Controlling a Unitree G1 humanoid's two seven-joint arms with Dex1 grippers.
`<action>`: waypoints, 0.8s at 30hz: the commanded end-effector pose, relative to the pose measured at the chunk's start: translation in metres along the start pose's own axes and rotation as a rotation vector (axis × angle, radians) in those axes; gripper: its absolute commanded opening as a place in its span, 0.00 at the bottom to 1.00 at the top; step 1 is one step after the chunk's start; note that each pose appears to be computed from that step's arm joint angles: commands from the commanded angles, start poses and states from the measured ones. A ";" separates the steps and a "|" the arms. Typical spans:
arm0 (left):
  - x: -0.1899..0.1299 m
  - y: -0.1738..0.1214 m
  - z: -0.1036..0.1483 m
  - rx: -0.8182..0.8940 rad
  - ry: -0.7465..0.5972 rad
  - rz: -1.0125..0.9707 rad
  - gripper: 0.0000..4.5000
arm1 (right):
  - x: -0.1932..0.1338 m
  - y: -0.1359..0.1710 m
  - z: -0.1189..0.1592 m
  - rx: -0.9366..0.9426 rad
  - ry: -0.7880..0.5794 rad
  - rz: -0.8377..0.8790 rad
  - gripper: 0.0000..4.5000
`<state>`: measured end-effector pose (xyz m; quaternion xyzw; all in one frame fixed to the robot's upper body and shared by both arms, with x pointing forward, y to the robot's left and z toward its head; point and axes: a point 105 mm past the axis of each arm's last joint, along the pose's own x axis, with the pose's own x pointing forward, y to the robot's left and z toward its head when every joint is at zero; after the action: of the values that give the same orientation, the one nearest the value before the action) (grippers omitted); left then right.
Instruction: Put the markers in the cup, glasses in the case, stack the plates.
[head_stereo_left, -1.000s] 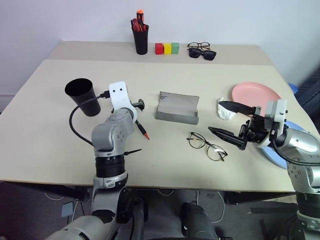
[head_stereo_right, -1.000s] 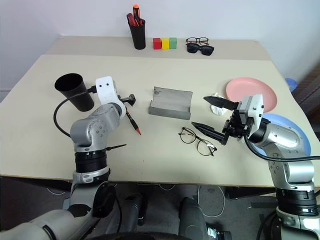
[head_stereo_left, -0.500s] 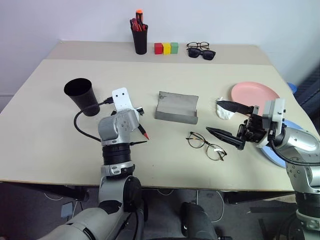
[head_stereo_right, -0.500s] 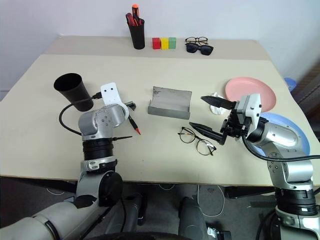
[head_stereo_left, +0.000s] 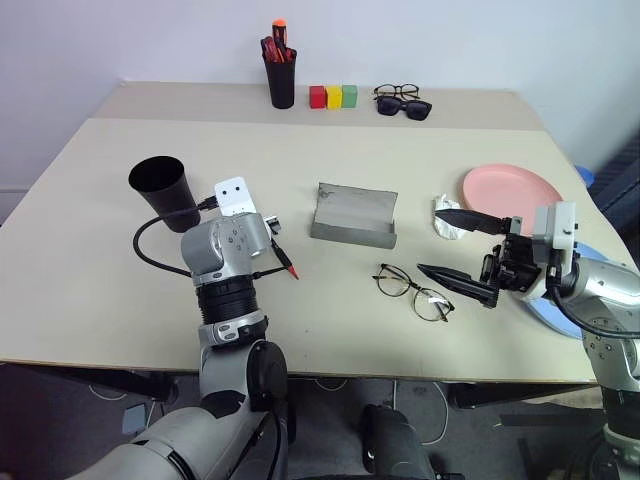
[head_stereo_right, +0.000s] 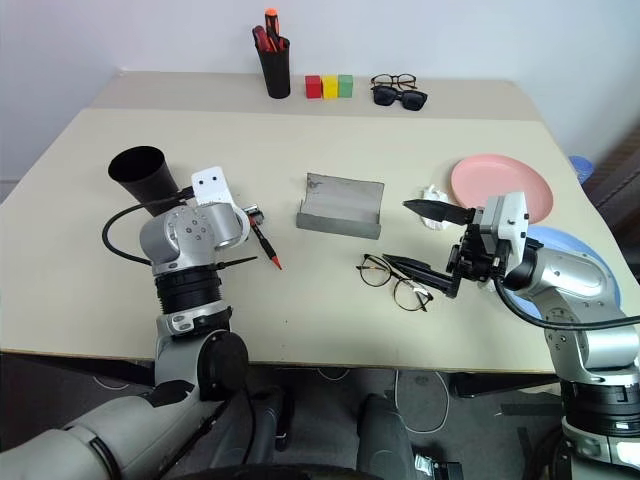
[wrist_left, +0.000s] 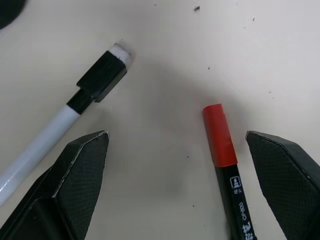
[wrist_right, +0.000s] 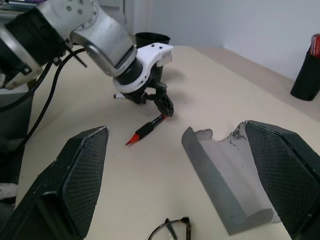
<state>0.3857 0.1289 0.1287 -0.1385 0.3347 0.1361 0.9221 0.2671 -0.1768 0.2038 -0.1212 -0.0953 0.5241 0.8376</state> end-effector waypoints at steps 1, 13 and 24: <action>-0.010 -0.036 -0.024 -0.010 0.077 -0.098 0.95 | -0.007 -0.003 0.011 -0.049 -0.008 -0.013 1.00; -0.008 -0.039 -0.026 -0.022 0.096 -0.124 0.06 | -0.007 -0.006 0.010 -0.059 -0.004 -0.041 1.00; -0.024 -0.046 -0.009 0.005 0.015 -0.208 0.11 | -0.008 -0.010 0.007 -0.060 -0.004 -0.057 1.00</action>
<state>0.3831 0.1271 0.1323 -0.1660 0.3368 0.1112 0.9201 0.2715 -0.1843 0.2008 -0.1238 -0.0918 0.5051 0.8492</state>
